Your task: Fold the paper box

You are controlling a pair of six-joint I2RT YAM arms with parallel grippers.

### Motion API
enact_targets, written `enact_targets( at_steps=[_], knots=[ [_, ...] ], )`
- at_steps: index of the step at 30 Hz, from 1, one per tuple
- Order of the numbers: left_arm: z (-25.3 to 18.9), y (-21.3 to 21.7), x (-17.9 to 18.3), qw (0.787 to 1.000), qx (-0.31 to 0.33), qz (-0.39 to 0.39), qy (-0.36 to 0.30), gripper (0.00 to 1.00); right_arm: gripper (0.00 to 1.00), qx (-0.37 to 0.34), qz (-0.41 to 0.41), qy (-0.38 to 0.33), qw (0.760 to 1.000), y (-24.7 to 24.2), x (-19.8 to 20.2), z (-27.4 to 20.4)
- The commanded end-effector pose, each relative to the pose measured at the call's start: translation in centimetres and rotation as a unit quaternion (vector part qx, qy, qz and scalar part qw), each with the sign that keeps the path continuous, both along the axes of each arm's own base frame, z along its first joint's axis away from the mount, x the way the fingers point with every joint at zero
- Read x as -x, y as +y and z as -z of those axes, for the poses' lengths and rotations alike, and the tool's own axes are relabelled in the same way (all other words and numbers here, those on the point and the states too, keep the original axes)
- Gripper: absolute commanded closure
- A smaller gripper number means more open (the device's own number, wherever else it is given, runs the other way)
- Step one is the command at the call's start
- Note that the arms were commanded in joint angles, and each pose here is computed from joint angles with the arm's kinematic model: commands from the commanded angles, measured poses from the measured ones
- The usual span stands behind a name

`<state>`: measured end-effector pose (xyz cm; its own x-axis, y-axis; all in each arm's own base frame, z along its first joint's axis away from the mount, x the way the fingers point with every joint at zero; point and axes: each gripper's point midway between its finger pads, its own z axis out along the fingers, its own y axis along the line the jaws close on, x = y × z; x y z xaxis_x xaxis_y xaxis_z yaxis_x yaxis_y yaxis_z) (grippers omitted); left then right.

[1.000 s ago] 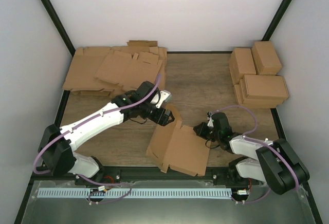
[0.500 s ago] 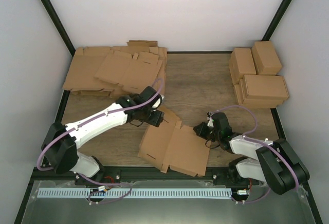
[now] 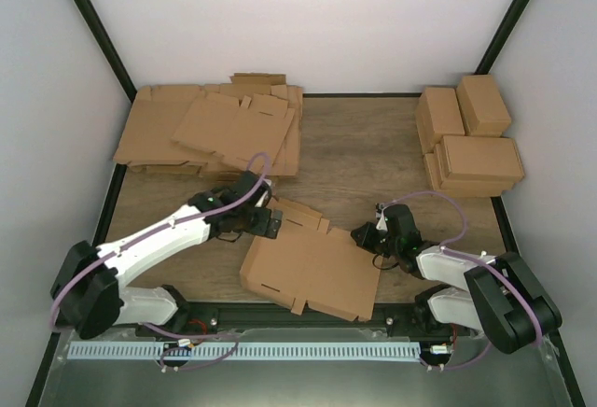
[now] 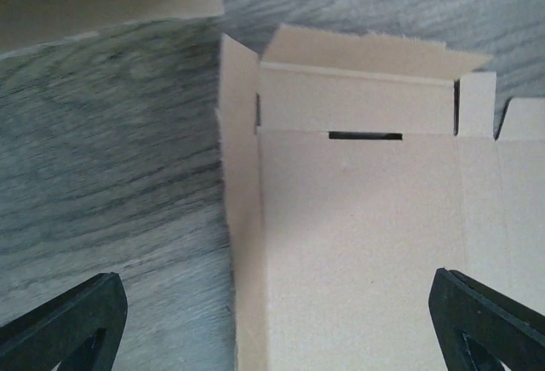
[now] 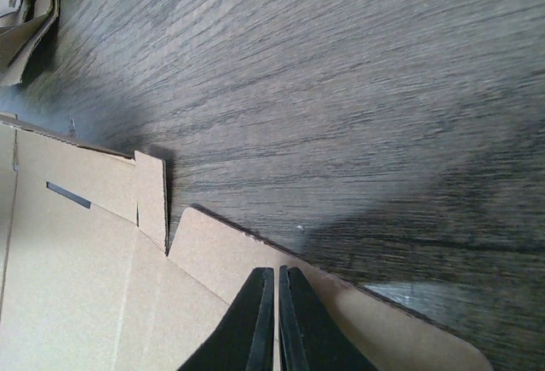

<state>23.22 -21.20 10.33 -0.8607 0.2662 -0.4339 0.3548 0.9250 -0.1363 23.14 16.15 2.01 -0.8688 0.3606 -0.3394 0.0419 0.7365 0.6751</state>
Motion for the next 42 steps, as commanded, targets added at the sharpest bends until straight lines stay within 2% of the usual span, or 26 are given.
enact_targets(
  at_steps=[1,4,8,13,19,23,26,30,32,35,38,42],
  knots=[
    [-1.4,0.7,-0.5,0.997,0.069,-0.042,-0.017,0.0,0.95,0.017,-0.003,0.018,1.0,-0.5,0.7,1.0],
    [-0.8,0.6,0.1,0.994,0.103,-0.039,0.001,0.04,0.95,0.018,-0.003,0.018,1.0,-0.5,0.6,1.0],
    [0.7,0.6,0.6,0.995,0.092,-0.03,0.022,0.24,0.95,0.017,-0.005,0.016,1.0,-0.4,0.5,0.9],
    [1.8,0.7,0.5,0.996,0.077,-0.027,0.031,0.38,0.95,0.018,-0.006,0.017,1.0,-0.4,0.5,0.9],
    [3.7,2.0,-0.3,0.997,0.033,-0.058,0.029,0.39,0.95,0.017,-0.006,0.017,1.0,-0.3,0.4,0.8],
    [4.6,1.7,-0.2,0.997,0.047,-0.06,0.031,0.4,0.95,0.018,-0.006,0.017,1.0,-0.4,0.4,0.9],
    [5.4,1.0,0.3,0.996,0.06,-0.05,0.047,0.46,0.95,0.017,-0.007,0.017,1.0,-0.3,0.4,0.9],
    [6.0,0.3,0.7,0.995,0.076,-0.034,0.06,0.63,0.95,0.017,-0.008,0.018,1.0,-0.3,0.3,0.9],
    [6.1,-0.1,1.0,0.994,0.083,-0.024,0.064,0.79,0.95,0.017,-0.008,0.02,1.0,-0.2,0.4,1.0],
    [6.1,-0.4,0.9,0.994,0.083,-0.019,0.064,0.95,0.95,0.015,-0.01,0.02,1.0,-0.2,0.4,1.0],
    [4.7,-0.4,0.1,0.998,0.054,-0.017,0.033,0.96,0.95,0.012,-0.016,0.018,1.0,0.0,0.5,0.8],
    [0.3,-1.4,-1.2,0.999,0.009,0.007,-0.033,0.96,0.94,0.008,-0.024,0.003,1.0,0.2,0.4,0.0]
  ],
)
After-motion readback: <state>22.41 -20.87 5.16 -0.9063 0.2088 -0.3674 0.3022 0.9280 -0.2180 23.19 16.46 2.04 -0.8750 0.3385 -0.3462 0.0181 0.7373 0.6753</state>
